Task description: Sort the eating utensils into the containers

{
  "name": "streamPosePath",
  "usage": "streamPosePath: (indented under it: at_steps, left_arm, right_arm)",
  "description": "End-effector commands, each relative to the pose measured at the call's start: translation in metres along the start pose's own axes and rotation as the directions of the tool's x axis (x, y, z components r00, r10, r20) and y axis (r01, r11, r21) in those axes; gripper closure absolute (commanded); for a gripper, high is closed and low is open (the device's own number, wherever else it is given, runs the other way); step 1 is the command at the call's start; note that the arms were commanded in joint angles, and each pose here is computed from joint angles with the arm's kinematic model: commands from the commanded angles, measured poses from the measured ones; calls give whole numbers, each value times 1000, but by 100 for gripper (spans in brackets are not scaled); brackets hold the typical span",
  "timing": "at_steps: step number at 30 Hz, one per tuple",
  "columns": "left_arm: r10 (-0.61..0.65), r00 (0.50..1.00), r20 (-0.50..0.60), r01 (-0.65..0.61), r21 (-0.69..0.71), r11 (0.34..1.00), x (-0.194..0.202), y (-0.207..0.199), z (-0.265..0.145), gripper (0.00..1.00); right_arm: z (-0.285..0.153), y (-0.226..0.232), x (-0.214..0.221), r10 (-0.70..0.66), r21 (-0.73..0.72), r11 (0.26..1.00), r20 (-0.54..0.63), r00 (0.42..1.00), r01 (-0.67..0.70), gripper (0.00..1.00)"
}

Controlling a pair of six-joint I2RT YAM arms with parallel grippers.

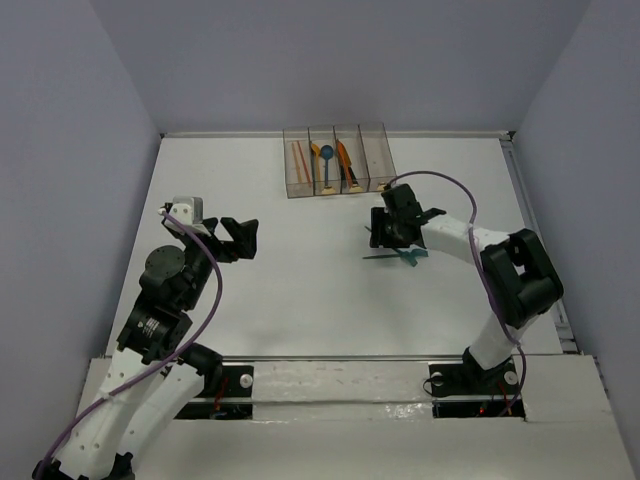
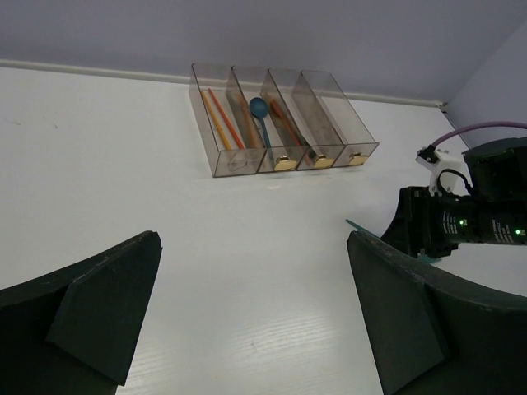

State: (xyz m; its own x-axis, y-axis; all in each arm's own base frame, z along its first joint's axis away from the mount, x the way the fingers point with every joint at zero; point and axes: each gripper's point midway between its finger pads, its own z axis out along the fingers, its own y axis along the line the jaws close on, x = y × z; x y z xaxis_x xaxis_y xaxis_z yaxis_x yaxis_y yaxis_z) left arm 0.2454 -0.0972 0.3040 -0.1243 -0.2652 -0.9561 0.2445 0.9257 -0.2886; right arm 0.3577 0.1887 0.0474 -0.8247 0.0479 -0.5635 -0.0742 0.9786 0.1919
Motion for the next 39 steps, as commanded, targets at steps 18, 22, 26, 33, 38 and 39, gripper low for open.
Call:
streamPosePath:
  at_steps: [18,22,26,33,38,39]
  left_arm:
    - [-3,1000,31,3,-5,1000,-6,1,3,1]
    - [-2,1000,28,3,-5,1000,-6,0,4,1]
    - [-2,1000,26,2,2,1000,-6,-1,5,1]
    - [-2,1000,23,2,-5,1000,-4,0,5,1]
    - [-2,1000,22,2,5,1000,-5,-2,6,1]
    - [-2,1000,22,2,3,1000,-5,-1,6,1]
  right_arm:
    - [35,-47,-35,81,104,991,53,995,-86,16]
    - [15,-39,-46,58,56,996,94,994,-64,36]
    - [-3,-54,-56,17,138,990,131,991,-36,51]
    - [14,-83,-24,28,205,978,17,999,-31,52]
    - [18,-98,-7,26,257,966,-40,999,-15,52]
    - [19,-96,-4,19,246,969,-51,999,-6,52]
